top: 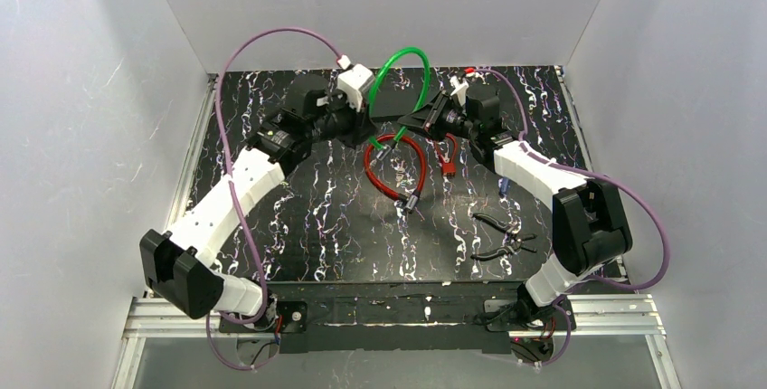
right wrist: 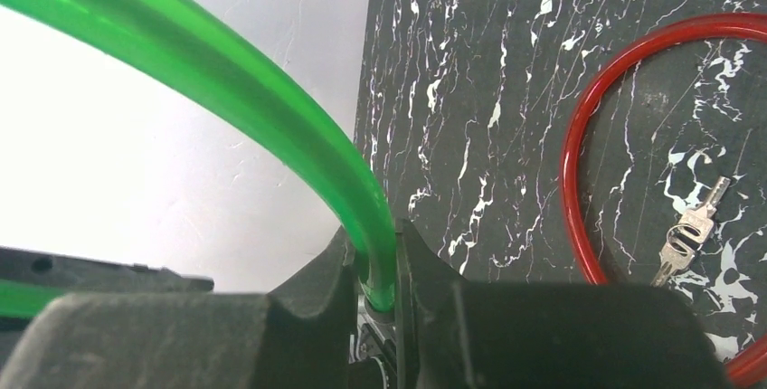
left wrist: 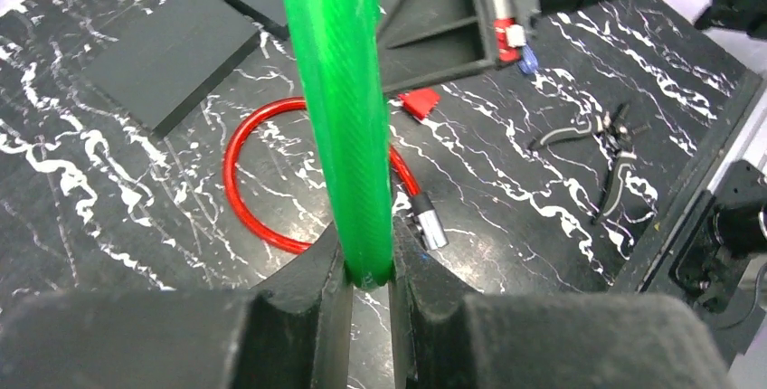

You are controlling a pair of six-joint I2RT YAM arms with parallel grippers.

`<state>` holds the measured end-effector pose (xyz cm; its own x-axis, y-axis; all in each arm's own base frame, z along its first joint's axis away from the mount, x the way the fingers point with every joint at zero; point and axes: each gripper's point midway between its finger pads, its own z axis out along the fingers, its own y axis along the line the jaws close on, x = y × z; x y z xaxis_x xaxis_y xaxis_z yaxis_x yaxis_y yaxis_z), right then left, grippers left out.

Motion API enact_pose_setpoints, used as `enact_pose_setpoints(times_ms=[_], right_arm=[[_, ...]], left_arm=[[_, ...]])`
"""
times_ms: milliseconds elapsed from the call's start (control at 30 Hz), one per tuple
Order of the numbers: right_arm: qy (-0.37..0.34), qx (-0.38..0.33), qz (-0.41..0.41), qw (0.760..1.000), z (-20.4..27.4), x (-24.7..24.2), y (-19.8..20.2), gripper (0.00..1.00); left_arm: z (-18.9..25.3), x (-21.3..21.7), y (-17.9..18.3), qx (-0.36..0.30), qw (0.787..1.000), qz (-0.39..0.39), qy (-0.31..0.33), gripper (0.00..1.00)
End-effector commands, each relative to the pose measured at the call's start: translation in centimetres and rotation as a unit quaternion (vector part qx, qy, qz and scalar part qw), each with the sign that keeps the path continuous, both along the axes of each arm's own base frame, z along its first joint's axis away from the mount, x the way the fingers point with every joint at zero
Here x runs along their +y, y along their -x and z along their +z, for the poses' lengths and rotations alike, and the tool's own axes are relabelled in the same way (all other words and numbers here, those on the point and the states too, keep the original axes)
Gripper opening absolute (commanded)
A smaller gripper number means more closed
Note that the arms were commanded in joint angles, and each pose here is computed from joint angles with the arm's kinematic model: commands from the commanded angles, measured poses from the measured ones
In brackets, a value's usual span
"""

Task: Lock with the key
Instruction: Lock the lock.

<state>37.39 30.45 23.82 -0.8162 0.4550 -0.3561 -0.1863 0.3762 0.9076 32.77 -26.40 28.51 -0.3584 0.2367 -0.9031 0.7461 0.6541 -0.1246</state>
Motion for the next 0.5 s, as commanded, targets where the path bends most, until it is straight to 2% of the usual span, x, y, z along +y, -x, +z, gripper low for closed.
enact_pose_setpoints(times_ms=[0,67,133,300,400,467], right_arm=[[-0.103,-0.08,0.069,0.989,9.6,1.9,2.8,0.01],[-0.103,-0.077,0.068,0.989,9.5,1.9,2.7,0.01],[-0.102,-0.078,0.065,0.99,9.4,1.8,2.7,0.01],[-0.098,-0.072,0.059,0.991,8.9,1.6,2.6,0.01],[-0.099,-0.069,0.058,0.991,8.8,1.6,2.4,0.01],[-0.099,-0.067,0.057,0.991,8.7,1.6,2.4,0.01]], left_arm=[[-4.2,-2.9,4.3,-0.01,0.993,-0.089,-0.079,0.0],[-5.8,-3.7,6.0,-0.053,0.979,-0.133,-0.148,0.0],[-6.2,-3.6,6.1,-0.073,0.973,-0.134,-0.175,0.0],[-5.3,-2.1,4.6,-0.012,0.986,-0.092,-0.141,0.0],[-4.9,-2.2,4.8,-0.004,0.986,-0.096,-0.135,0.0],[-4.4,-2.4,5.2,0.007,0.988,-0.098,-0.12,0.05]])
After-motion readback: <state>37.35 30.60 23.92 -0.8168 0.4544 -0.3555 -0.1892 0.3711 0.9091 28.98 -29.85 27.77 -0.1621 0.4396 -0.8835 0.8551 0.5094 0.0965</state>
